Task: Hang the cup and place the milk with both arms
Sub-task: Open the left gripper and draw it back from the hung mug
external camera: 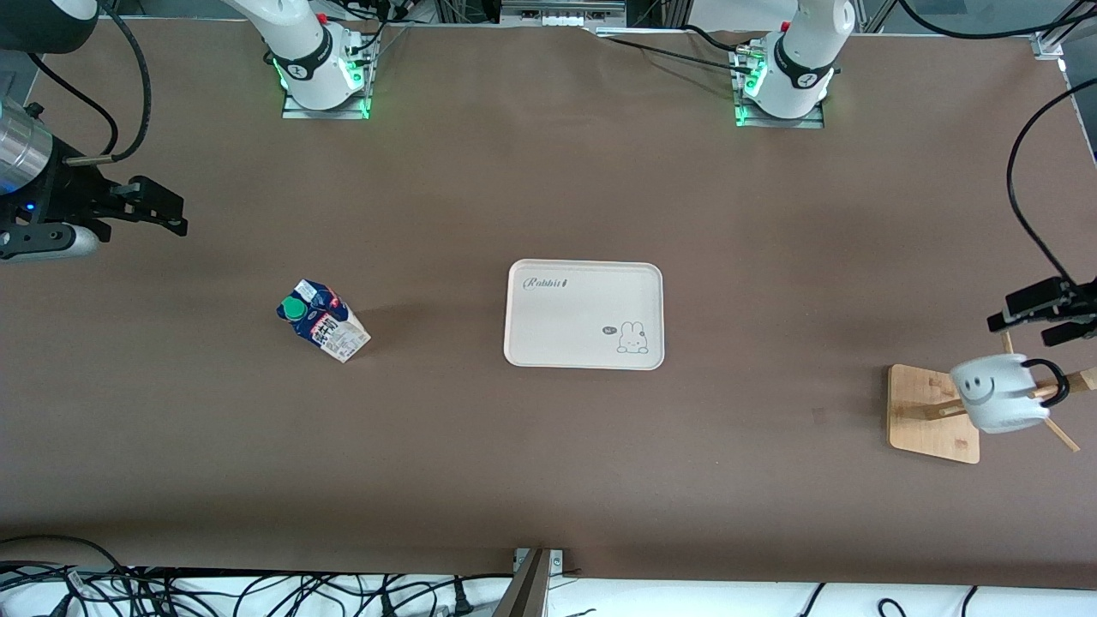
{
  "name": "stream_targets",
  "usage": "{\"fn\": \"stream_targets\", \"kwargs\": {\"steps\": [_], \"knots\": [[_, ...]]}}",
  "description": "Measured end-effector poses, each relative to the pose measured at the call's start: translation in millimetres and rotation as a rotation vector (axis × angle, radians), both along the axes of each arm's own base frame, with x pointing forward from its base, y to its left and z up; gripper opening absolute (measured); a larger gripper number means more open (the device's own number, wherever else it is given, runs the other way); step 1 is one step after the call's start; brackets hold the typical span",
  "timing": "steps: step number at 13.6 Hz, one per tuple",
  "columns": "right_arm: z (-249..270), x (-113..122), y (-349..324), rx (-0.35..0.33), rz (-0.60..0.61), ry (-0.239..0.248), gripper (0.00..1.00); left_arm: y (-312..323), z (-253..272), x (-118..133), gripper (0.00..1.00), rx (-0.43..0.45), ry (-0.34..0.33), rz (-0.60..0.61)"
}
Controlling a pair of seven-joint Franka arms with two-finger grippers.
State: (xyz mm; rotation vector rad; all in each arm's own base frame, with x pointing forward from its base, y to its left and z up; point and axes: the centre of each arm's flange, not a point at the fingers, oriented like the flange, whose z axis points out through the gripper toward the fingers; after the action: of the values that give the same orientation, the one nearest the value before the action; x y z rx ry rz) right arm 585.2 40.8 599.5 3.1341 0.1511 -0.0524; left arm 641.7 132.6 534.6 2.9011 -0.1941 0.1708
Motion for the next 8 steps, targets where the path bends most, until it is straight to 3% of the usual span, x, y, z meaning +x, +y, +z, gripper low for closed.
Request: {"fn": "stream_targets", "kwargs": {"steps": [8], "knots": [[0.0,0.1,0.0,0.0,0.0,-0.001,1.0,-23.7,48.3,-36.8,1.0,0.116,0.098,-0.028]]}}
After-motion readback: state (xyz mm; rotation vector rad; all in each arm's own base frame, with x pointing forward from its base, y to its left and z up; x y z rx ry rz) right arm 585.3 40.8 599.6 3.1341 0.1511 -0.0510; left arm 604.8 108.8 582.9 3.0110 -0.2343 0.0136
